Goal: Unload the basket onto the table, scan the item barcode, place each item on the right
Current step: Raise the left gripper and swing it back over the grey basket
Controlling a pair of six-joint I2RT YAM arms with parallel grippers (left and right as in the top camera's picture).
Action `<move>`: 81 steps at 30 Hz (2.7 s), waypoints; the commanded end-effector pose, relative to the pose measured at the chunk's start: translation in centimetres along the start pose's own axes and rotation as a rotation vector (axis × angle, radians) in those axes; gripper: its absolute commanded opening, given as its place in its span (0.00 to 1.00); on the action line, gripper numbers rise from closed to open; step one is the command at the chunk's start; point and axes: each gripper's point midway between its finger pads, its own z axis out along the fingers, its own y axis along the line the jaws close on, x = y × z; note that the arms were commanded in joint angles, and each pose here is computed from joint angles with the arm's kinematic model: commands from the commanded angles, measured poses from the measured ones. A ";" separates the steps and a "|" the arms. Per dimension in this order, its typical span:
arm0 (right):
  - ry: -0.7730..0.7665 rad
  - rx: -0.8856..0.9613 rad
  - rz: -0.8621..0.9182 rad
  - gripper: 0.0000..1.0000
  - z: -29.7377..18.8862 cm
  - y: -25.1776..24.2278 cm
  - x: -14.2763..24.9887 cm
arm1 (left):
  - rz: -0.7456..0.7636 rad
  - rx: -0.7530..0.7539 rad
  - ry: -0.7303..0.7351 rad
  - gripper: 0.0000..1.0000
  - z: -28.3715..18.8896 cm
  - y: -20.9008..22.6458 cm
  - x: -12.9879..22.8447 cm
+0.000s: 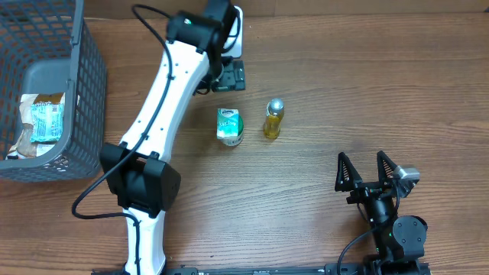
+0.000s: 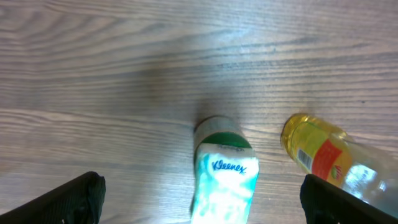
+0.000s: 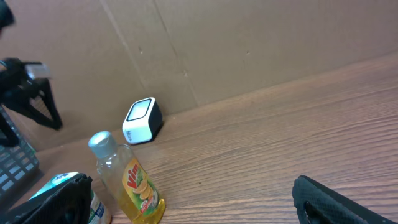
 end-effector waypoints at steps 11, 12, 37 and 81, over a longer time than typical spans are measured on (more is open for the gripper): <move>0.001 -0.004 -0.001 1.00 0.0 0.0 0.3 | 0.003 -0.018 -0.070 1.00 -6.4 3.2 -0.4; 0.001 -0.004 -0.001 1.00 0.0 0.0 0.3 | 0.002 -0.017 -0.070 1.00 -6.4 3.2 -0.4; 0.001 -0.004 -0.001 1.00 0.0 0.0 0.3 | 0.000 -0.093 -0.104 1.00 -6.5 4.6 -1.0; 0.001 -0.004 -0.001 1.00 0.0 0.0 0.3 | -0.054 -0.109 -0.102 1.00 -6.4 7.3 -1.9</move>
